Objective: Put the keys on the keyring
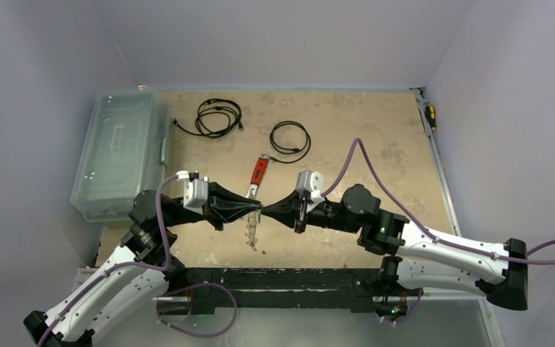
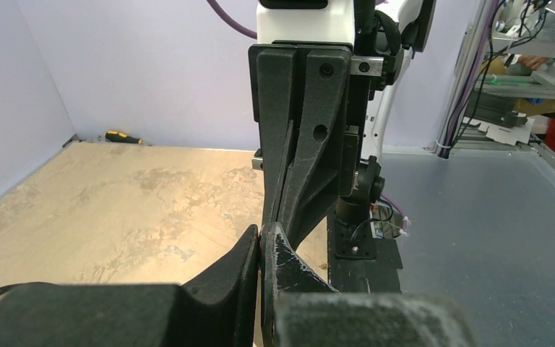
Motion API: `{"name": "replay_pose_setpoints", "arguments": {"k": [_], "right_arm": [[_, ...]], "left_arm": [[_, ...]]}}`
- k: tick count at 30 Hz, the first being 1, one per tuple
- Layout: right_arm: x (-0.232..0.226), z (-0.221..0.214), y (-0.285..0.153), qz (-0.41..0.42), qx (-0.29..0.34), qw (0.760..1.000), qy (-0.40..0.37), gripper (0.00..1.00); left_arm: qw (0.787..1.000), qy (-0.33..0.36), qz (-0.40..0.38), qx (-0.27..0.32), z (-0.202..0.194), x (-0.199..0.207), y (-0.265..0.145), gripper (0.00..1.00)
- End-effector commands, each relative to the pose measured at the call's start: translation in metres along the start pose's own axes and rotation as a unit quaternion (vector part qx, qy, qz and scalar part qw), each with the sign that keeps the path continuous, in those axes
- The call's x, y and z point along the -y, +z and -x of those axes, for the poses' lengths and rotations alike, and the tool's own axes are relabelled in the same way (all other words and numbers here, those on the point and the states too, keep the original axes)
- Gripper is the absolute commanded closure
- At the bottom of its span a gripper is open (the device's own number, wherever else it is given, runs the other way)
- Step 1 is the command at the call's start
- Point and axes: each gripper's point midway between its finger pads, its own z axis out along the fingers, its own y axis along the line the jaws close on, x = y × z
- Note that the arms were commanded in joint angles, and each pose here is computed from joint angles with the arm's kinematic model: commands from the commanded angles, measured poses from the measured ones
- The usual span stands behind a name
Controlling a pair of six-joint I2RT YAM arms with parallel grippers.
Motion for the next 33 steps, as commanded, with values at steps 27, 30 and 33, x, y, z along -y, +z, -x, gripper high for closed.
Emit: {"name": "replay_pose_setpoints", "arguments": {"k": [27, 30, 33], "right_arm": [[-0.007, 0.037, -0.010, 0.008, 0.053, 0.998, -0.016, 0.61], [-0.002, 0.033, -0.011, -0.006, 0.048, 0.999, -0.014, 0.58], [-0.001, 0.034, -0.016, -0.012, 0.052, 0.999, -0.011, 0.54]], "left_arm": [[0.998, 0.036, 0.031, 0.045, 0.025, -0.012, -0.001, 1.00], [0.998, 0.037, 0.031, 0.046, 0.025, -0.011, -0.001, 1.00], [0.998, 0.037, 0.032, 0.046, 0.026, -0.011, -0.001, 1.00]]}}
